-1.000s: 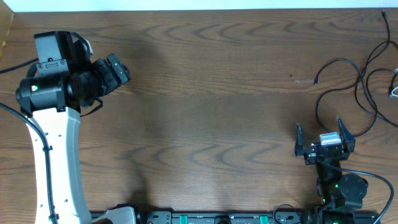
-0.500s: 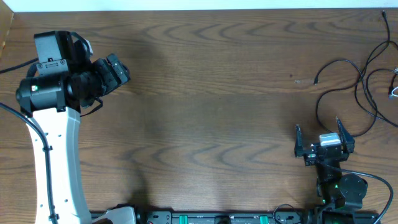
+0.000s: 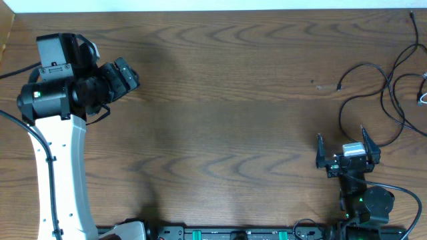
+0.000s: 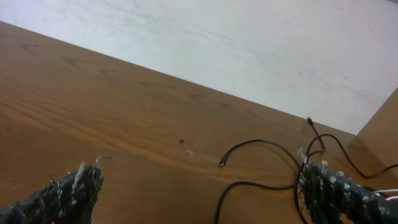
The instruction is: Untangle cables
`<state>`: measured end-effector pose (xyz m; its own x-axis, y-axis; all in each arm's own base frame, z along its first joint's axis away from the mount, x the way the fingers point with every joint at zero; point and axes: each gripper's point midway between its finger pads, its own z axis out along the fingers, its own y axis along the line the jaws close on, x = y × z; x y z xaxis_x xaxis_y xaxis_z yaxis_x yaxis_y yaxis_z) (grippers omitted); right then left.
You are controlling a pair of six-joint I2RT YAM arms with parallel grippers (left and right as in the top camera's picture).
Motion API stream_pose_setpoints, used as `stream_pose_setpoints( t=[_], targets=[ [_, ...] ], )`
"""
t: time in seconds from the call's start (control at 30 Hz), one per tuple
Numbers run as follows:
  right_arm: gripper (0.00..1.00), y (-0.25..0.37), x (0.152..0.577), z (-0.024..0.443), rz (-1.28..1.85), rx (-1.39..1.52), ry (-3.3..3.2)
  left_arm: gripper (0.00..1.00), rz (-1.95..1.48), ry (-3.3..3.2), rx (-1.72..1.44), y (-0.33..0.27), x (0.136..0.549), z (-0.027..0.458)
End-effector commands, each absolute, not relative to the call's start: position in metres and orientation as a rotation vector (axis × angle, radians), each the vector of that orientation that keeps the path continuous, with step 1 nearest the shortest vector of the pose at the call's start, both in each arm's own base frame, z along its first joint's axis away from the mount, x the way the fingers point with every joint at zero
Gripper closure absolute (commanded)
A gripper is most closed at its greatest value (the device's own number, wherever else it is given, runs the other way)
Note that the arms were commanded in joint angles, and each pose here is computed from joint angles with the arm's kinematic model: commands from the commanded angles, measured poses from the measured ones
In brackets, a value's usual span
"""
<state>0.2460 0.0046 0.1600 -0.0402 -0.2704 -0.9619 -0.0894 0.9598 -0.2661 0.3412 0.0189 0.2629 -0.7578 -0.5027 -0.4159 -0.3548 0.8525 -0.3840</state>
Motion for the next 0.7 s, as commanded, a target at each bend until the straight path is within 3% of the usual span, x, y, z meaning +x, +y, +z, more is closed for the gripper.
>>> stream_pose_setpoints(
  t=[0.0,0.67],
  targets=[
    [0.01,0.0069,0.2455,0.1599,-0.150,-0.298,1.607,0.07,-0.385,2.516,-0.615,0.0186,0.3430,0.2625],
    [0.01,0.0069,0.2455,0.1599,-0.151,-0.297,1.607,0.07,-0.385,2.540,-0.625,0.0176,0.3375,0.2593]
  ],
)
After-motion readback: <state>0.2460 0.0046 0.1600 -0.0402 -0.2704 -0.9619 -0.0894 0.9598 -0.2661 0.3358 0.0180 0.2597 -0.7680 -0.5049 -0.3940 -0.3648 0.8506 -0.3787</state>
